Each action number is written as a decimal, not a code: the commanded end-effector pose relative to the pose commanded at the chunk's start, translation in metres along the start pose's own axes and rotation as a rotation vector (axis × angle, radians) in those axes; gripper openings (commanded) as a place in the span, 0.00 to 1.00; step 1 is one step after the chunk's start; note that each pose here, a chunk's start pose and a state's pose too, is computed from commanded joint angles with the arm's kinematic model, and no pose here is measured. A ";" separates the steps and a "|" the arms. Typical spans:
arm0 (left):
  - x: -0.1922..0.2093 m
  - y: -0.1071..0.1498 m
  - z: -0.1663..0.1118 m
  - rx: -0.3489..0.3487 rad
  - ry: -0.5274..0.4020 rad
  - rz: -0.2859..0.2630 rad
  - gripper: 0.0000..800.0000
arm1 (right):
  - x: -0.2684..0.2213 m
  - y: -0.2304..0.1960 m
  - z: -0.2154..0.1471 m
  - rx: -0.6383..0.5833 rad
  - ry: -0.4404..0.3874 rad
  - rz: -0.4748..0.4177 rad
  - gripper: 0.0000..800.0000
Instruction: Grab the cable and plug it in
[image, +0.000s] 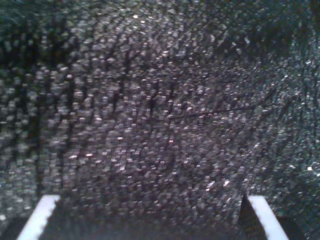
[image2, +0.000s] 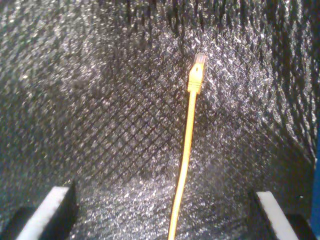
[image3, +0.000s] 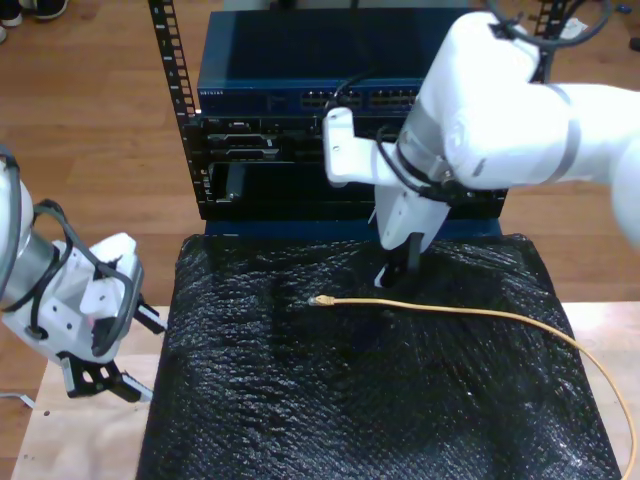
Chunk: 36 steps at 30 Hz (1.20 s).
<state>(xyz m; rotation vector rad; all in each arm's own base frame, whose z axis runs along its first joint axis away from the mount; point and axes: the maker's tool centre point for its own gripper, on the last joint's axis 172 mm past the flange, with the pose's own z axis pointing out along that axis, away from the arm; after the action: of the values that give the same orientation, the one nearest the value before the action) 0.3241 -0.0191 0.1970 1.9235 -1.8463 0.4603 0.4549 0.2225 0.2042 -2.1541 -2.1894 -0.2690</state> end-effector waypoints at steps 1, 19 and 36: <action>-0.001 0.000 0.000 0.001 0.000 -0.002 1.00 | 0.000 0.000 0.005 -0.003 -0.024 -0.007 0.99; -0.007 -0.002 0.004 0.006 -0.004 -0.014 1.00 | 0.032 0.005 0.074 -0.040 -0.158 -0.053 0.97; -0.013 -0.007 0.007 0.008 -0.007 -0.025 1.00 | 0.023 0.014 0.103 -0.067 -0.228 -0.015 0.83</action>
<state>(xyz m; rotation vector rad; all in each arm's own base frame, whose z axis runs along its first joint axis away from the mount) 0.3296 -0.0117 0.1834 1.9532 -1.8257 0.4538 0.4767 0.2624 0.1080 -2.3088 -2.3463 -0.1026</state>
